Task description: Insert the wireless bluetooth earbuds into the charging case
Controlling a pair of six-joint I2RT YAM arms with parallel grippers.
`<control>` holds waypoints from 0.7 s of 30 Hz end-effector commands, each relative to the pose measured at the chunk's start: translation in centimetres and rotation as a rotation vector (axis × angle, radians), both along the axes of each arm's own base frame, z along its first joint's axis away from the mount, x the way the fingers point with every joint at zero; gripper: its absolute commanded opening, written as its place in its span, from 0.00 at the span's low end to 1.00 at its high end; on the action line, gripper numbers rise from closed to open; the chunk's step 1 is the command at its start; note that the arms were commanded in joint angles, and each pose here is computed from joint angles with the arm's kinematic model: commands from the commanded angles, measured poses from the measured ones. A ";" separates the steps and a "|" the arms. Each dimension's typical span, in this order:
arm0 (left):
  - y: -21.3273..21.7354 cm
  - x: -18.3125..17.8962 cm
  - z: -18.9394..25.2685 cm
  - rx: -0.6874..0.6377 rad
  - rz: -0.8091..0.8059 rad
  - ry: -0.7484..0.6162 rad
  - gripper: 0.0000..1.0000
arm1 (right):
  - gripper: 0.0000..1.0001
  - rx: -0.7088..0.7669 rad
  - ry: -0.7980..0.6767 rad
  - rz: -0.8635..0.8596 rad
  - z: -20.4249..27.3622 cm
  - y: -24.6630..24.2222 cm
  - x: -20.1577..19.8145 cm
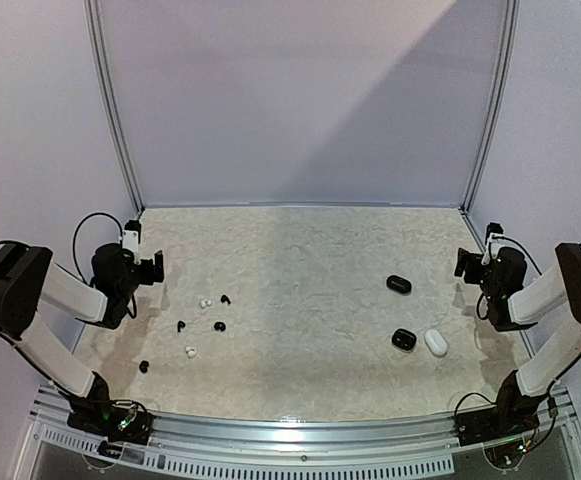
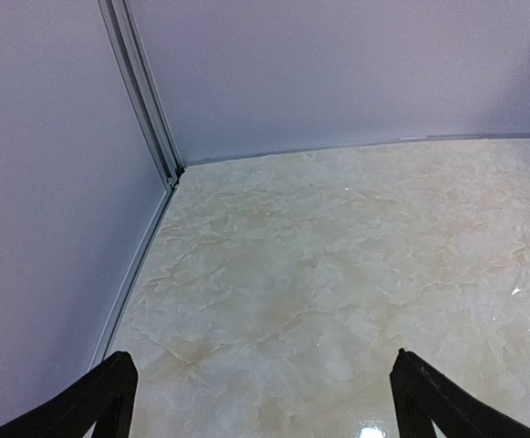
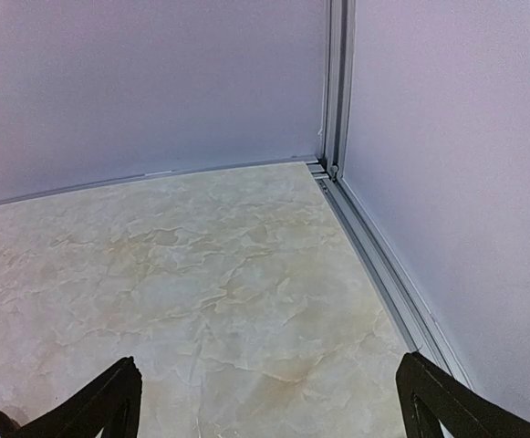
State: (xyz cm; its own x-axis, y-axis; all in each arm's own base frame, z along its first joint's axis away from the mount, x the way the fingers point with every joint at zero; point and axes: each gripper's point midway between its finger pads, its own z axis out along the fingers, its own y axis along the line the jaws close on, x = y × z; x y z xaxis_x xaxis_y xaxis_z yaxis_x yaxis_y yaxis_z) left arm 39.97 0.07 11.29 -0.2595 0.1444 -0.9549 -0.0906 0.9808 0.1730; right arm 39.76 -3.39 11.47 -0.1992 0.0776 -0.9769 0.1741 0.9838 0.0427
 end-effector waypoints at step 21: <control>-10.6 0.4 13.0 -0.161 -0.596 0.169 0.99 | 0.99 -0.335 0.528 0.737 3.0 18.2 -8.8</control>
